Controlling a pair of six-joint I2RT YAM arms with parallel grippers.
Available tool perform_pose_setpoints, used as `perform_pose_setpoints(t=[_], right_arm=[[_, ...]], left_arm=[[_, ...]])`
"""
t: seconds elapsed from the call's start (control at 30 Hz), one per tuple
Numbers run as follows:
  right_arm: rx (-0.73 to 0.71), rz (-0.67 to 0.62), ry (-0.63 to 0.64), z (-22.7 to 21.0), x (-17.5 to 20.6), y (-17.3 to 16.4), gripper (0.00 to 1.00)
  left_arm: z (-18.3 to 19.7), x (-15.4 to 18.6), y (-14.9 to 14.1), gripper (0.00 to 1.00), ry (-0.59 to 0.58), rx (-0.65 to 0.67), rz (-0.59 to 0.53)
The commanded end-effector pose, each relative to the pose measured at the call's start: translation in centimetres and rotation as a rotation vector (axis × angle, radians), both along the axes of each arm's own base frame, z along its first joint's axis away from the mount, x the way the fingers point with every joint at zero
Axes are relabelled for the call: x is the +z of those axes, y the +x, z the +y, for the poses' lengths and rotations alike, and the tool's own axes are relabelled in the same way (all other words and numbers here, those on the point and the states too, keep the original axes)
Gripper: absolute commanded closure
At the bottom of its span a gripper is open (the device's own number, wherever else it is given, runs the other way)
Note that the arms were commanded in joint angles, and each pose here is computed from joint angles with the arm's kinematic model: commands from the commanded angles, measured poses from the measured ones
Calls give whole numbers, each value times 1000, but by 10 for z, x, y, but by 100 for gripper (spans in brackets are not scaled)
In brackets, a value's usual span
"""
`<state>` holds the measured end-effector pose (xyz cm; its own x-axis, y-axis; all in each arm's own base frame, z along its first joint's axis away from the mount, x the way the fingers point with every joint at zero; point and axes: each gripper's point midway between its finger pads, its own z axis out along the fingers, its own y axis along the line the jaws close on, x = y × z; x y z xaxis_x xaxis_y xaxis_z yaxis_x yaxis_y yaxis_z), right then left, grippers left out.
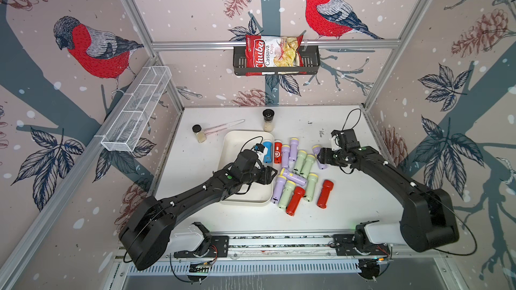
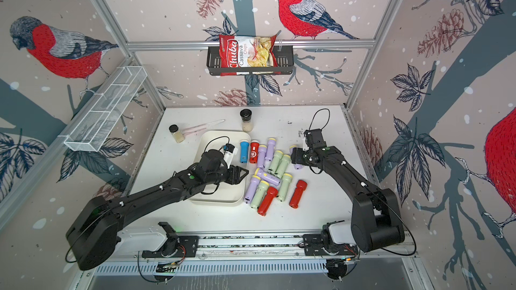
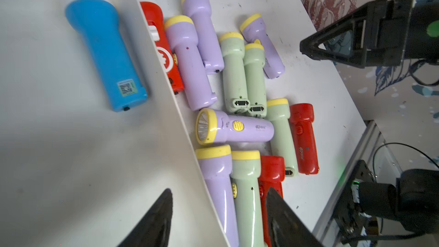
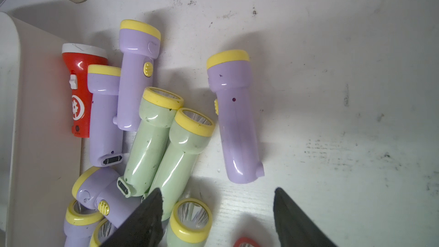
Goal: Put the flashlights into the storage boxes
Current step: Adjust the storage box at the center of the board, then pick up the flashlight from the center of the board.
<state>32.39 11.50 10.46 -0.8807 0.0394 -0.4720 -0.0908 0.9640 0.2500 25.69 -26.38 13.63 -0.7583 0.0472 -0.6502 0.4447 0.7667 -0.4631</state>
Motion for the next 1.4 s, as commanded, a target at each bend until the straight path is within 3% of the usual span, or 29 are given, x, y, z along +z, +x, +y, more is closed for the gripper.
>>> perform_pose_setpoints(t=[0.0,0.2,0.73,1.2,1.37], right_arm=[[6,-9,-26,-1,-2,6,28],[12,10,-65,-1,-15,16,28],[24,68,-175,-5,-40,56,38],[41,71,-109,11,-56,89,39],[49,91,-98,16,-66,93,43]], left_arm=[[30,21,30,36,21,189,-122],[64,32,53,35,-30,326,-148],[74,21,56,34,-4,352,-144],[72,16,63,34,-5,347,-130],[76,14,63,34,3,358,-133]])
